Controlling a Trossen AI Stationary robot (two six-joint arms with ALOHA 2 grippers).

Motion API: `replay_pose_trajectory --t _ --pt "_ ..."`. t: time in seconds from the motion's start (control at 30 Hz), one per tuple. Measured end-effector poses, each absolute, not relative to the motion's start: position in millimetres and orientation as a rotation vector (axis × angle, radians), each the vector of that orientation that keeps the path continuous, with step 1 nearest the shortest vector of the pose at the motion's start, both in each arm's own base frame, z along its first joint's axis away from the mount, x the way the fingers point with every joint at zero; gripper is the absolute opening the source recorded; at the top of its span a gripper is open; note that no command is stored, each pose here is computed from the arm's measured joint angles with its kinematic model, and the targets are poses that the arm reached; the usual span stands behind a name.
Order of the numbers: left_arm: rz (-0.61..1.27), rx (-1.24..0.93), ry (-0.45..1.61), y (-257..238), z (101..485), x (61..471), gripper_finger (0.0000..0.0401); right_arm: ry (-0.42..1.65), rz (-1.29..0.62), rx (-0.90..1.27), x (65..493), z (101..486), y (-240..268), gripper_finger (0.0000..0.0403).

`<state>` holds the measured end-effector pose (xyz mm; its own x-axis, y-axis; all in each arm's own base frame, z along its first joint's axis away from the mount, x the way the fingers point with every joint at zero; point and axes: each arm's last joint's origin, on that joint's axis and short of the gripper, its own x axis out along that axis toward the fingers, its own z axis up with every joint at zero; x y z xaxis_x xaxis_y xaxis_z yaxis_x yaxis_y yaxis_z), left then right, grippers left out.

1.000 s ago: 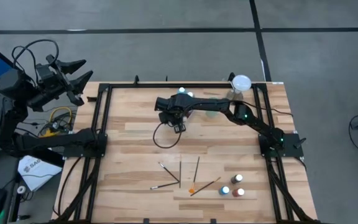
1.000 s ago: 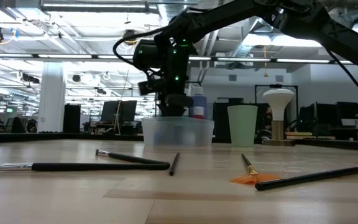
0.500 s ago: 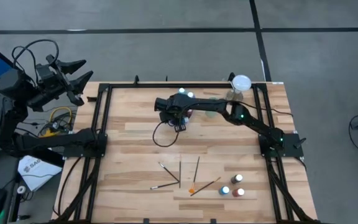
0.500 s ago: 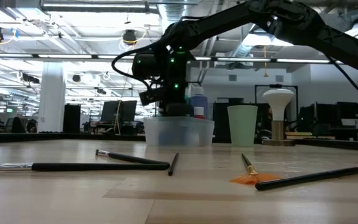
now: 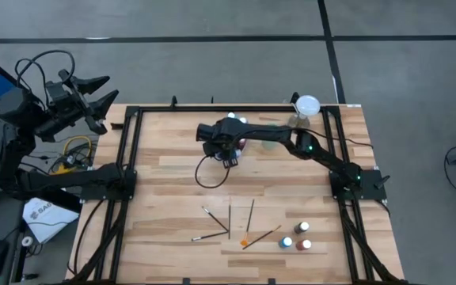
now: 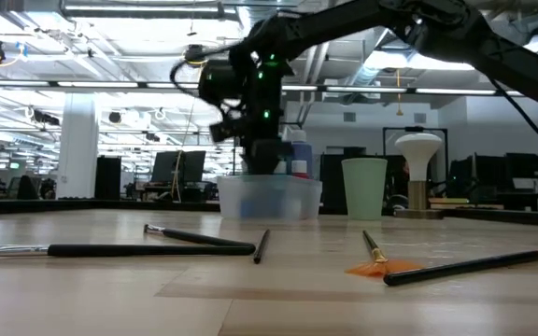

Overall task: Pick & Place Paint Supplies
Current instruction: Adjust the small blue paint bottle in the transparent bin

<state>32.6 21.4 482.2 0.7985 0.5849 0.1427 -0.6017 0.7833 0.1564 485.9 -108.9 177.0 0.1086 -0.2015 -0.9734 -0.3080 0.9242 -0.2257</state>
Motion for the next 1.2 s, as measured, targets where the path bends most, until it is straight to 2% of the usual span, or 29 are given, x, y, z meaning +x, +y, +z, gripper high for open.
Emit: replay_pose_trajectory --t 0.27,0.53,0.67,0.93,1.03,1.2 --pt "0.640 0.198 -0.088 21 482 33 0.0214 1.455 0.049 -0.420 482 200 -112 0.0000" --pt "0.640 0.198 -0.087 21 482 33 0.0214 1.405 0.254 -0.639 471 239 -95 0.0009" --pt "0.639 0.198 -0.081 21 481 33 0.0214 1.422 0.316 -0.678 466 244 -91 0.0057" --pt "0.632 0.192 -0.033 22 477 33 0.0214 1.309 0.311 -0.730 476 242 -99 0.0197" --pt "0.630 0.189 -0.014 22 475 34 0.0214 1.277 0.335 -0.801 480 241 -102 0.0214" --pt "0.630 0.189 -0.015 22 475 33 0.0214 1.277 0.350 -0.790 480 234 -98 0.0207"
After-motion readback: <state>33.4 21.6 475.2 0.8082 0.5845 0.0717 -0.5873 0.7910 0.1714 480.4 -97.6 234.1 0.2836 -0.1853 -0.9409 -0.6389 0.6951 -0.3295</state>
